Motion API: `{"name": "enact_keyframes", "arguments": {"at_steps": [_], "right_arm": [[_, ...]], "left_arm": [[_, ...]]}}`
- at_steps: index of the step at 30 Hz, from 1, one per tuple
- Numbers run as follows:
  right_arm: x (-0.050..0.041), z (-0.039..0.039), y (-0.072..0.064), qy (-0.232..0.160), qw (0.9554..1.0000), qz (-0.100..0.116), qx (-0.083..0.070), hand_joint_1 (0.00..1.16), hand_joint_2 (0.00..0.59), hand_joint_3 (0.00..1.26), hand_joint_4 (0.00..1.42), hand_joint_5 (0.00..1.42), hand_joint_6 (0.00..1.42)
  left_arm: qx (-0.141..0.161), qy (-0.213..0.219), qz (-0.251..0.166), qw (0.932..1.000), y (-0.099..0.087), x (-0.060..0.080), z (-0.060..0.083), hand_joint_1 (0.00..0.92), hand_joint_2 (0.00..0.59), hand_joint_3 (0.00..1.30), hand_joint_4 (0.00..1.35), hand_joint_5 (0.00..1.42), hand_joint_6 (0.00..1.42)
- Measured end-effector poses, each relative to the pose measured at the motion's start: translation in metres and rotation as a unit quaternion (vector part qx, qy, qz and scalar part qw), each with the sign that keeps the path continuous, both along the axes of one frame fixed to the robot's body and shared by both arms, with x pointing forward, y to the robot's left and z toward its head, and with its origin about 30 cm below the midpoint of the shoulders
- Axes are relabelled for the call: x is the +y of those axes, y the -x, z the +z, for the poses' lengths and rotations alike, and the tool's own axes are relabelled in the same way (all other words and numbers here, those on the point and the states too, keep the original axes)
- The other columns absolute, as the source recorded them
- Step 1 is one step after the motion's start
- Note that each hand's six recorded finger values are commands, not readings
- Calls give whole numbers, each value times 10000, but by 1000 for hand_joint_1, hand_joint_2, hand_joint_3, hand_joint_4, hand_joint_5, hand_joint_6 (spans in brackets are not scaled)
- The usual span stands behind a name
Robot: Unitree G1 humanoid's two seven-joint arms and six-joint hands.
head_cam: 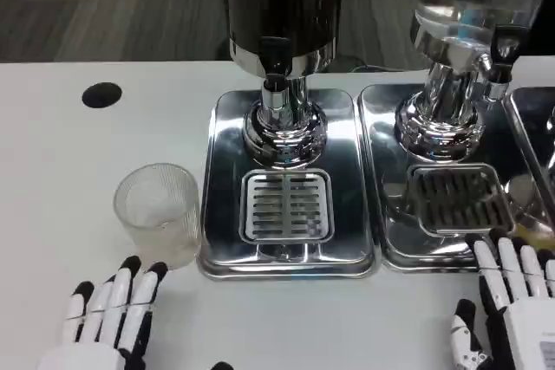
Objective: Grasp the cup under the faucet to collect the drink, then remove the cup.
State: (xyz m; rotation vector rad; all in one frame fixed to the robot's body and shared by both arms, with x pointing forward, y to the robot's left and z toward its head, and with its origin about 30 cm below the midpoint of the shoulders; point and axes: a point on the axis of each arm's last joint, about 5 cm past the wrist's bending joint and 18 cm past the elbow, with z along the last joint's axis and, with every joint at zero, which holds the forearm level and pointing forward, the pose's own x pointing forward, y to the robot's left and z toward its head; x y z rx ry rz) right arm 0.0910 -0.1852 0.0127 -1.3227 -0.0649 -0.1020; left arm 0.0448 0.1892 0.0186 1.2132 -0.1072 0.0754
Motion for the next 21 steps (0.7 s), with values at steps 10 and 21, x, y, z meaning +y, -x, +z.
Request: {"name": "enact_keyframes", "arguments": {"at_steps": [10, 21], "right_arm": [[15, -2, -9, -89, 10000, -37, 3, 3, 544, 64, 0, 0, 0], [27, 37, 21, -137, 9998, -116, -75, 6, 545, 64, 0, 0, 0]], "left_arm": [[-632, 361, 63, 9973, -60, -1, 190, 0, 91, 146, 0, 114, 40], [-1013, 640, 253, 9925, -553, 117, 534, 0, 43, 114, 0, 104, 44]]}}
